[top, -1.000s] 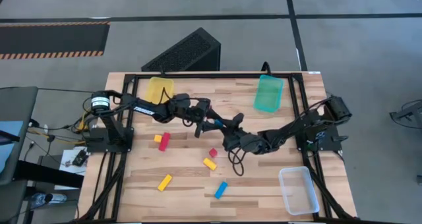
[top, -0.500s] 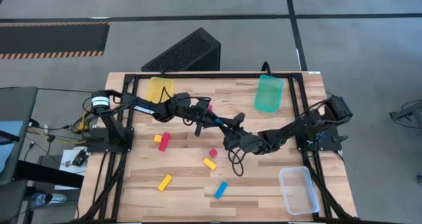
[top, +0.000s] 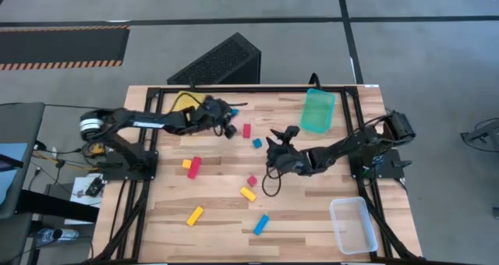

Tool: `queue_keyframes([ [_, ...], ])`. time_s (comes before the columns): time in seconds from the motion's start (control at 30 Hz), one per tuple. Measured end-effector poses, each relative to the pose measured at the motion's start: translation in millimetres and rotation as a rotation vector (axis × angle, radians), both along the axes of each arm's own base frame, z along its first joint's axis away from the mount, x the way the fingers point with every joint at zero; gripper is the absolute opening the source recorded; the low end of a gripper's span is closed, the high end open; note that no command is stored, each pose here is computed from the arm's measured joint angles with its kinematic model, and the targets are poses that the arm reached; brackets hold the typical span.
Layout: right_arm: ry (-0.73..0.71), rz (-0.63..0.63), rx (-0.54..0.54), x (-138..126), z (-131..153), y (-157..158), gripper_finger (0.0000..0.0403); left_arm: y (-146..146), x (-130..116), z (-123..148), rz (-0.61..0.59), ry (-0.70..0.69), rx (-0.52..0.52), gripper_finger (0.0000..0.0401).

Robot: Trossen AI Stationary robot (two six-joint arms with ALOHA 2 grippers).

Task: Sort & place blocks by color
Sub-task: Put the blue triangle block into the yellow bin

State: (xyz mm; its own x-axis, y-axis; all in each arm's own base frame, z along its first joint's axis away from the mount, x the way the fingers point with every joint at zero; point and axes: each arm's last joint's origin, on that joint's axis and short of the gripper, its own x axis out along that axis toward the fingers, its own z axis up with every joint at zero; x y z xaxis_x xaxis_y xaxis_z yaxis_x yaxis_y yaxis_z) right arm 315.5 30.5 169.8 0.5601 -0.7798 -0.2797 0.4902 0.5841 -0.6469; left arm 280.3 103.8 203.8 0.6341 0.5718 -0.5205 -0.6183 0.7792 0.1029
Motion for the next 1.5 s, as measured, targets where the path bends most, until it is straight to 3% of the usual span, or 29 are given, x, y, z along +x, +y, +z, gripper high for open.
queue_keyframes([
  [0.13,-0.047,0.039,0.351,-3,-6,-31,0.0199,-4,-29,15,0.220,0.093,0.141,0.0068],
  [0.23,-0.015,0.067,0.568,-8,-12,-51,0.0201,-3,-52,18,0.320,0.098,0.161,0.0067],
  [0.47,-0.011,0.134,0.735,-8,-13,-62,0.0194,14,-100,3,0.467,0.100,0.089,0.0065],
  [0.6,0.017,0.231,0.834,-8,-14,-56,0.0195,28,-120,-9,0.491,0.077,-0.024,0.0076],
  [0.9,-0.017,0.273,0.852,-4,-12,-53,0.0207,43,-142,-29,0.621,0.110,-0.091,0.0095],
  [1.23,-0.041,0.284,0.807,-3,-10,-50,0.0235,43,-142,-29,0.615,0.096,-0.093,0.0153],
  [1.33,-0.050,0.282,0.769,1,-20,-51,0.0235,41,-133,-25,0.526,0.056,-0.074,0.0167],
  [1.5,-0.070,0.267,0.728,7,-30,-64,0.0235,23,-101,-8,0.181,-0.114,-0.010,0.0171],
])
